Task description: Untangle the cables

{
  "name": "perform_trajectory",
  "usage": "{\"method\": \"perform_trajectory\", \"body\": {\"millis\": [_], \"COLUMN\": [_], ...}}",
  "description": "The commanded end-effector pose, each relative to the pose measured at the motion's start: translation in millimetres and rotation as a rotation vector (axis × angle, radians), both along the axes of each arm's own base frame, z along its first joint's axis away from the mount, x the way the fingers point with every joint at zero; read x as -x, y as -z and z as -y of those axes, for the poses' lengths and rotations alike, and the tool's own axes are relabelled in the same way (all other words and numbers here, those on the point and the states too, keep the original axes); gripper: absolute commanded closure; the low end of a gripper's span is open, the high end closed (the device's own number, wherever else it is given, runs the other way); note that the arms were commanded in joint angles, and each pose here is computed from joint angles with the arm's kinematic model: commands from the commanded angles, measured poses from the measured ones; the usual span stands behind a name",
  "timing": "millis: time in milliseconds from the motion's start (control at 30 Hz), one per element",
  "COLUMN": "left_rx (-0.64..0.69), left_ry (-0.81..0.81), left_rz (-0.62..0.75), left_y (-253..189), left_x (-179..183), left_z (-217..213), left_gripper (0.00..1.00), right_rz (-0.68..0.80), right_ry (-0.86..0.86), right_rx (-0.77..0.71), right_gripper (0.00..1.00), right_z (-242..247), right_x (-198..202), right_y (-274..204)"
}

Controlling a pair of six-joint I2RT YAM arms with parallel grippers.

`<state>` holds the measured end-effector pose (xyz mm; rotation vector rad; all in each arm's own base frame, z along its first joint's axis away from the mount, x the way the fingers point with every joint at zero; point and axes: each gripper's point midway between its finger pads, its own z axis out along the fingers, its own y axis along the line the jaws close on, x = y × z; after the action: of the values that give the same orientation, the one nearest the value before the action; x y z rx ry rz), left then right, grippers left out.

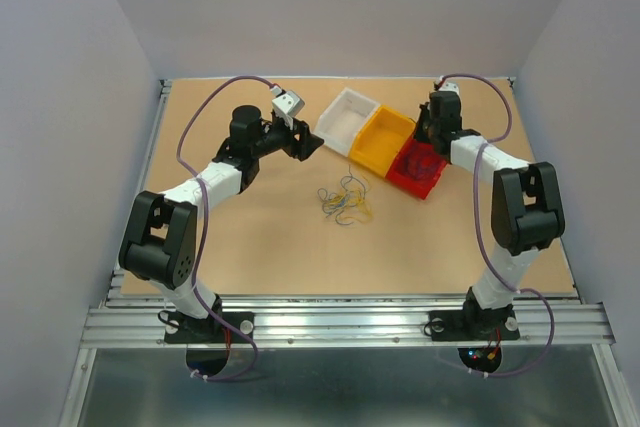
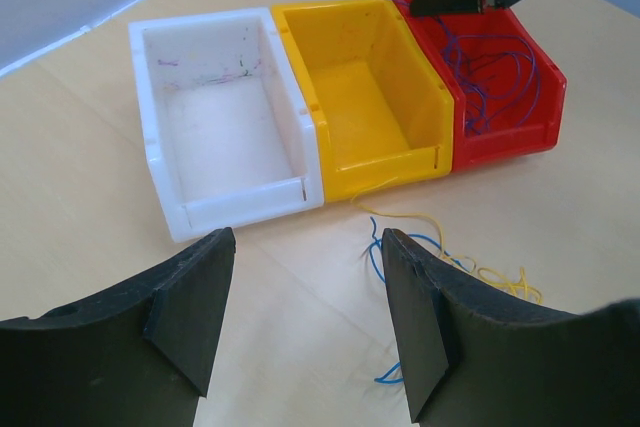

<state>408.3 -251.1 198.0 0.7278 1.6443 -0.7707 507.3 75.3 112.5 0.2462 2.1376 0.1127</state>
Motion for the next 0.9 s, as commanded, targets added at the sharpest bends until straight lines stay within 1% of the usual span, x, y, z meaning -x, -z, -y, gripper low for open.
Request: {"method": "perform_trajectory", "body": {"millis": [0,133,300,367,500,567,633,667,733,833,867], "left_rx": [0.019,0.017,0.015,0.016,0.014,0.014,0.014,0.014,0.015,0.015,0.015], "left_ry": [0.017,0.016,0.015,0.016,0.018,0.019,0.019,0.019,0.021,0.021,0.018], "left_rz": [0.075,0.076,0.081,0.079,0.078,0.073,0.077,0.077,0.080,0.078,0.080], "left_y": [-25,-26,-26,-25,-25,-23,-24,-24,-25,-25,-25], "left_x": [-3,-2,-3,-2,-3,-3,-3,-3,-2,-1,-2], "left_z": [5,4,4,4,5,5,5,5,5,5,4], "left_gripper": [0.28,0.28,0.28,0.28,0.28,0.28,0.28,0.28,0.28,0.28,0.28], "right_rz": [0.090,0.143,0.149,0.155,0.150,0.183,0.186,0.212,0.211,0.241,0.223], "right_ry": [-0.004,0.006,0.004,0.000,0.004,-0.007,-0.021,-0.026,-0.025,-0.016,-0.016], "right_rx": [-0.020,-0.010,-0.003,-0.010,-0.010,-0.014,-0.015,-0.020,-0.017,-0.020,-0.022], "right_gripper": [0.99,0.99,0.99,1.00,1.00,0.99,0.99,0.99,0.99,0.99,1.00], "right_z": [-4,-2,-5,-7,-6,-10,-14,-15,-15,-14,-14], "right_x": [10,8,-5,-4,11,19,31,35,46,58,66], "right_y": [-26,-38,-38,-40,-38,-51,-48,-59,-53,-62,-52]}}
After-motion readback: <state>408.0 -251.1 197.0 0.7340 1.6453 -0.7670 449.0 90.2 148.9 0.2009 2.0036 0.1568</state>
